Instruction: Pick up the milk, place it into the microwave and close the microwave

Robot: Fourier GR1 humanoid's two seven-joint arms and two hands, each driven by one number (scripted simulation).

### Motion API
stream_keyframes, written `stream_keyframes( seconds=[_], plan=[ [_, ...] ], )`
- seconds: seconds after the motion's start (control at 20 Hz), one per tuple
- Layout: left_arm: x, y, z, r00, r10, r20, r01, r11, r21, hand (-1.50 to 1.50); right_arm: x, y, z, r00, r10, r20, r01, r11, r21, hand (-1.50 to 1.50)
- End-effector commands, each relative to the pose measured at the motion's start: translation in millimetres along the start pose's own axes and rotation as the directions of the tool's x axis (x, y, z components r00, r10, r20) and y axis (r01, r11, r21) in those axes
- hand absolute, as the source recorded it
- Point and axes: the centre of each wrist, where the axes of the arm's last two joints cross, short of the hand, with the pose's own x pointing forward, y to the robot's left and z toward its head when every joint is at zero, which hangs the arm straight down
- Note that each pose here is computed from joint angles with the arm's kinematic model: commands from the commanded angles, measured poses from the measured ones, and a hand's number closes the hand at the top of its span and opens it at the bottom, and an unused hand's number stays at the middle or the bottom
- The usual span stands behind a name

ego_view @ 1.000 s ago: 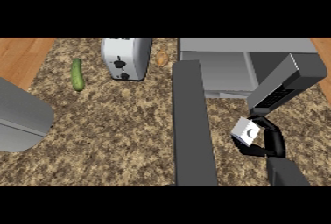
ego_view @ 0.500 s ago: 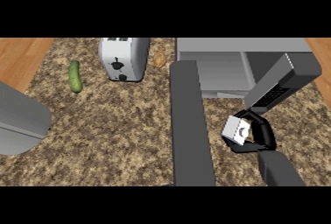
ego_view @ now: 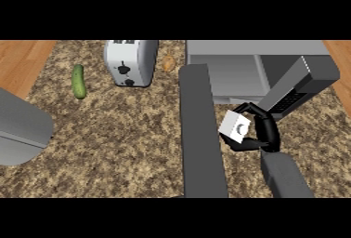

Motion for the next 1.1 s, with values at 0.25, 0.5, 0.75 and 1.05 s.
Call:
stream_keyframes(
  seconds=[0.25,0.5,0.75,1.05],
  plan=[
    [-3,8,0,1.0,-0.002,-0.011,0.002,1.0,-0.01,-1.5,28,27,-77,0.995,0.101,-0.006,-0.101,0.995,-0.026,1.5],
    [-2,-7,-6,1.0,-0.009,-0.009,0.009,1.0,-0.007,-1.5,42,49,-112,0.958,0.285,-0.013,-0.285,0.958,0.018,1.5],
    [-15,6,-20,1.0,0.018,-0.003,-0.018,0.999,-0.028,-1.5,31,15,-133,0.933,0.352,-0.073,-0.354,0.935,-0.021,1.5],
    [-15,15,-34,1.0,0.014,0.001,-0.014,0.999,-0.039,-1.5,33,21,-146,0.896,0.433,-0.098,-0.441,0.894,-0.076,1.5]
  ],
)
